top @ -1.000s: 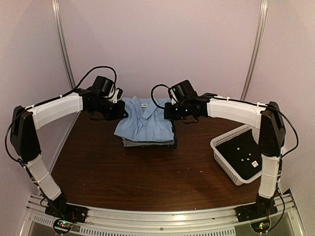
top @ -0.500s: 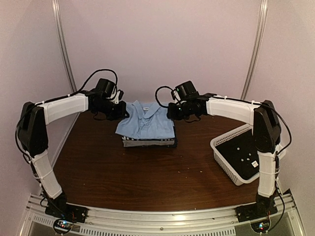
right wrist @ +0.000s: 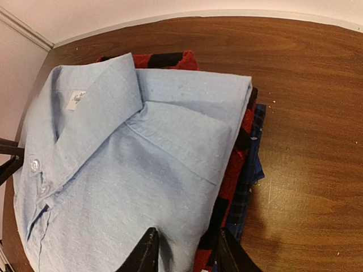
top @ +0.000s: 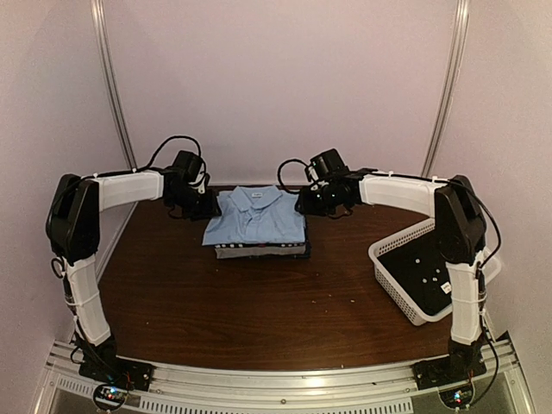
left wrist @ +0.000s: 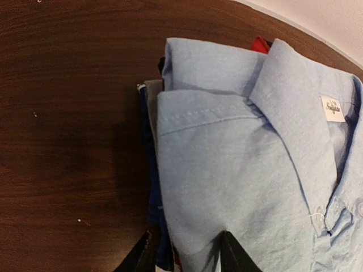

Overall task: Fold and stack the long sleeve shirts
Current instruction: Place the square-folded shirt on the square-folded shirt, then move the square-folded shirt to the corner of the board.

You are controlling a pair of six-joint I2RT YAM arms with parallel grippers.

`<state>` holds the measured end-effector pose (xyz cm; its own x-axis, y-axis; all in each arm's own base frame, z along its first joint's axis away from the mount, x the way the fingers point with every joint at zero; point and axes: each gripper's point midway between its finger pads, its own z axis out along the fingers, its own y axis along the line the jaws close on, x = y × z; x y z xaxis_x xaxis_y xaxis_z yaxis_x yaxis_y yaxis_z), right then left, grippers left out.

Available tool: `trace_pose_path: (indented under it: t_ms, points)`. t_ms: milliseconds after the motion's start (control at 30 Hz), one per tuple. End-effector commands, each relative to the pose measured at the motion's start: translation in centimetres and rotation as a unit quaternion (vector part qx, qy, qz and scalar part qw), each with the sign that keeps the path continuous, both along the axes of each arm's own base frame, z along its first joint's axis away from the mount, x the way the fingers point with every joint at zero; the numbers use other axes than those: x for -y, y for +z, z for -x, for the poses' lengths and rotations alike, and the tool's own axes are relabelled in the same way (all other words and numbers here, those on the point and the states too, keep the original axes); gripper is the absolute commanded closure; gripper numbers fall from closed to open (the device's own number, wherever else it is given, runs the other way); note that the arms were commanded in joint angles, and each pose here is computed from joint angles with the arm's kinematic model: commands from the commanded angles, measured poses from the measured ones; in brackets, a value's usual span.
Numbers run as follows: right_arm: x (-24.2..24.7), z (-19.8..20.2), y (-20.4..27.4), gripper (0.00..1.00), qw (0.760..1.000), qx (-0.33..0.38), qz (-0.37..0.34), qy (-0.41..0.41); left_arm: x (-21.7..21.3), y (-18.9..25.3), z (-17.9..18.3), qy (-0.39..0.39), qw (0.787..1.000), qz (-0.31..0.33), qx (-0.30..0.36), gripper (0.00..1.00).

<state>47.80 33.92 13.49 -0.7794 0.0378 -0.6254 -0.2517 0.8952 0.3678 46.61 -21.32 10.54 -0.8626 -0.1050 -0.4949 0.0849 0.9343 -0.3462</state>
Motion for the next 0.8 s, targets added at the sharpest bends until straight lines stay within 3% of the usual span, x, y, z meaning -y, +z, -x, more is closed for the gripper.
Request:
trace_pose_path:
  t_ms: [0,167,367,567,667,767]
  points:
    - [1.3,-0.5,0.4,0.62,1.000,0.009,0.020,-0.013,-1.6,1.0,-1.5,0.027,0.999,-0.020,0.028,0.58]
    - [3.1,0.1,2.2,0.52,0.998,0.028,0.044,-0.029,-2.6,2.5,-1.9,0.040,0.998,-0.036,0.042,0.51]
    - [5.8,1.7,8.5,0.32,0.994,0.087,0.042,-0.055,-1.6,7.6,-1.6,0.022,0.995,-0.016,0.091,0.39]
    - [8.4,4.0,13.3,0.14,0.988,0.135,0.024,-0.077,4.0,11.4,0.5,-0.031,0.991,0.001,0.131,0.27]
    - [9.6,5.4,15.4,0.10,0.984,0.152,0.009,-0.087,7.9,12.8,1.6,-0.059,0.987,0.006,0.152,0.18]
    - [10.7,6.8,17.3,0.06,0.980,0.171,-0.013,-0.098,12.4,13.7,3.0,-0.093,0.982,0.018,0.164,0.16]
